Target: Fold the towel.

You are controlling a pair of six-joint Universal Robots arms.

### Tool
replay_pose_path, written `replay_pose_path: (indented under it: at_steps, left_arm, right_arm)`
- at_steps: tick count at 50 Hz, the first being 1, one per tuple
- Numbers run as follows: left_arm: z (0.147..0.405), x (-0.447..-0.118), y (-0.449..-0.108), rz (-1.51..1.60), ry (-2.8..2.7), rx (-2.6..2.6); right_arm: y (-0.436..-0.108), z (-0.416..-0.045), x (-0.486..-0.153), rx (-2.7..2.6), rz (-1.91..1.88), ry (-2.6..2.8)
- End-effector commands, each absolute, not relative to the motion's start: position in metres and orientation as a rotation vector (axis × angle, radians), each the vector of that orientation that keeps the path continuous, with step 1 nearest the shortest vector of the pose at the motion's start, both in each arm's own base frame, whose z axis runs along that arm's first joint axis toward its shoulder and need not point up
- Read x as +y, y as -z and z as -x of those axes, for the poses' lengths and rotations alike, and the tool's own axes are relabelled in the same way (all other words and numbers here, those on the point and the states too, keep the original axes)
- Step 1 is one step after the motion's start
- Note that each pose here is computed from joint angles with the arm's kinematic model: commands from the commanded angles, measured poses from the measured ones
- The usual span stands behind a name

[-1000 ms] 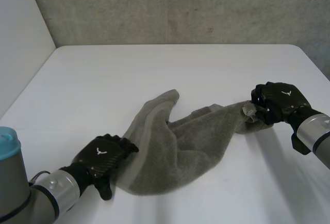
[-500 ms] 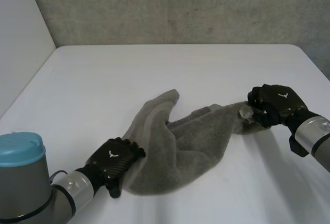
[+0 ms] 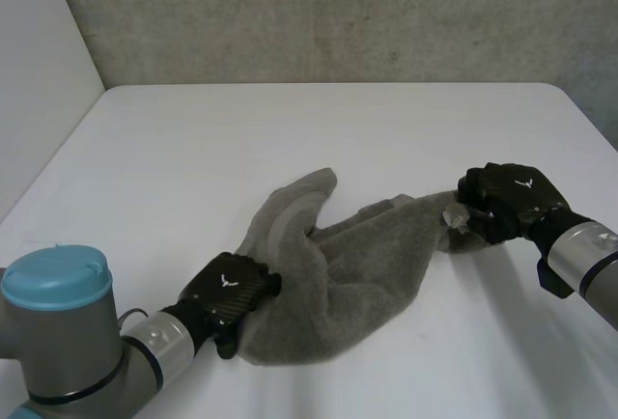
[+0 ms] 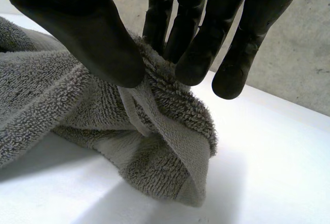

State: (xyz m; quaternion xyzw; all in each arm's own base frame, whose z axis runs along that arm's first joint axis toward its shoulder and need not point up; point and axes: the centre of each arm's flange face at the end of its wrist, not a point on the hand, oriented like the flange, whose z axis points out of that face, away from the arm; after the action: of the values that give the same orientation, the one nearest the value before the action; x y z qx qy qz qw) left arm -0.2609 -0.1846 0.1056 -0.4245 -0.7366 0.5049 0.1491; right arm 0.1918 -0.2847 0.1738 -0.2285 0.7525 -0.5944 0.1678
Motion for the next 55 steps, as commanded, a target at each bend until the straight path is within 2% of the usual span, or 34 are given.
replay_pose_path:
  at_steps: [1,28,39,49,55]
  left_arm:
    - [0.264,-0.193,-0.11,1.207,-1.498,-2.094]
    - [0.267,-0.206,-0.118,1.151,-1.582,-2.068]
    - [0.266,-0.2,-0.115,1.16,-1.551,-2.084]
    - [0.259,-0.174,-0.122,1.193,-1.419,-2.137]
    - [0.256,-0.172,-0.119,1.192,-1.398,-2.156]
  right_arm:
    - [-0.173,-0.191,-0.285,2.146,0.647,1.686]
    - [-0.173,-0.192,-0.284,2.142,0.652,1.685]
    - [-0.173,-0.192,-0.284,2.142,0.652,1.685]
    - [-0.173,-0.192,-0.284,2.142,0.652,1.685]
    - [-0.172,-0.192,-0.284,2.142,0.654,1.682]
